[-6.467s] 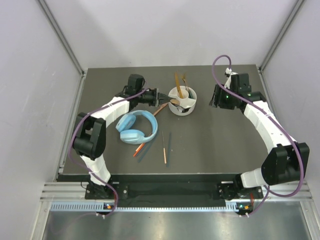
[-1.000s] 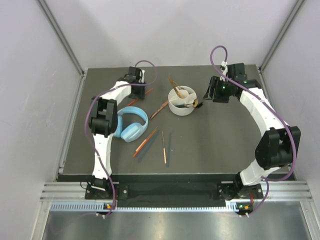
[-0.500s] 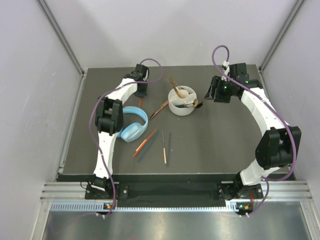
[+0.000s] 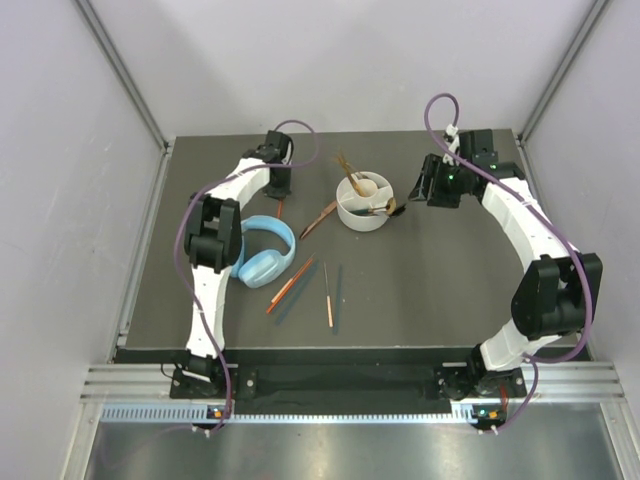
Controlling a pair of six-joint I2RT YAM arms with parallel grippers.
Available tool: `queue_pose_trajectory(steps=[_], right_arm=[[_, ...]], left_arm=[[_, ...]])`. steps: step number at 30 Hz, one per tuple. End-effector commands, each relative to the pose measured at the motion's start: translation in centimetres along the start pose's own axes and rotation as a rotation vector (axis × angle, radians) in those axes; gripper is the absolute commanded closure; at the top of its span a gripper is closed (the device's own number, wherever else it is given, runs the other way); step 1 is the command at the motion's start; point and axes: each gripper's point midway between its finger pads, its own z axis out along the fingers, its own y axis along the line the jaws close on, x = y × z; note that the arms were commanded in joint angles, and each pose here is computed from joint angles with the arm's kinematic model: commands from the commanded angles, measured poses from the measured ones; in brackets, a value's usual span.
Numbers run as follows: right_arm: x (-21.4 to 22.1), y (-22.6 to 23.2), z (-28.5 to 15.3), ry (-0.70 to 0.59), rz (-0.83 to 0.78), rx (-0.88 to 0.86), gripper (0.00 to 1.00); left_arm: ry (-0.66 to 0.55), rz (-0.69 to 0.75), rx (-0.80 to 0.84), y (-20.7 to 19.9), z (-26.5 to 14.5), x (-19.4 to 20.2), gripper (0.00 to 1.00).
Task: Sort the eating utensils into containers
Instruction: Pick up the chopstick from the center of the board.
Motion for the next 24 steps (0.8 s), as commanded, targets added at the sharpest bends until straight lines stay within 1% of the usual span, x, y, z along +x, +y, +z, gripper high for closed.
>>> queue_pose_trajectory(steps=[1,2,3,4,13,18,21,24], right_arm=[[-1.4,0.9,-1.0,-0.071,-0.011,-0.038,0.42],[-1.3,0.8,-0.8,-0.066,-0.012,-0.035,0.42],[-1.2,0.6,-0.6,-0.063,-0.012,-0.032,0.42],[-1.0,0.5,-0.5,-0.057,-0.014,-0.028,0.42],[-1.3,0.5,0.0,-0.047,-0.012,-0.029,0.43],[-1.5,0.5,-0.2,-0.054,-0.014,-0.025,0.43],[-1.3,0.4,-0.1,-0.049,-0.013,-0.019,0.43],[-1.3,0.4,-0.1,-0.05,-0.017,-0.02,0.43]], left_arm=[[0.23,-0.068,0.023,0.1,-1.3,7.2,1.0],[0.22,-0.083,0.033,0.0,-1.5,7.2,1.0],[0.166,-0.116,0.051,0.0,-1.6,5.9,1.0],[0.136,-0.13,0.064,-0.1,-2.3,5.0,1.0],[-0.067,-0.224,0.102,-0.7,-3.1,-0.8,1.0],[-0.167,-0.268,0.103,-0.7,-4.4,-3.6,1.0],[-0.248,-0.281,0.119,-0.7,-6.2,-5.9,1.0],[-0.347,-0.303,0.134,-0.6,-9.0,-8.6,1.0]])
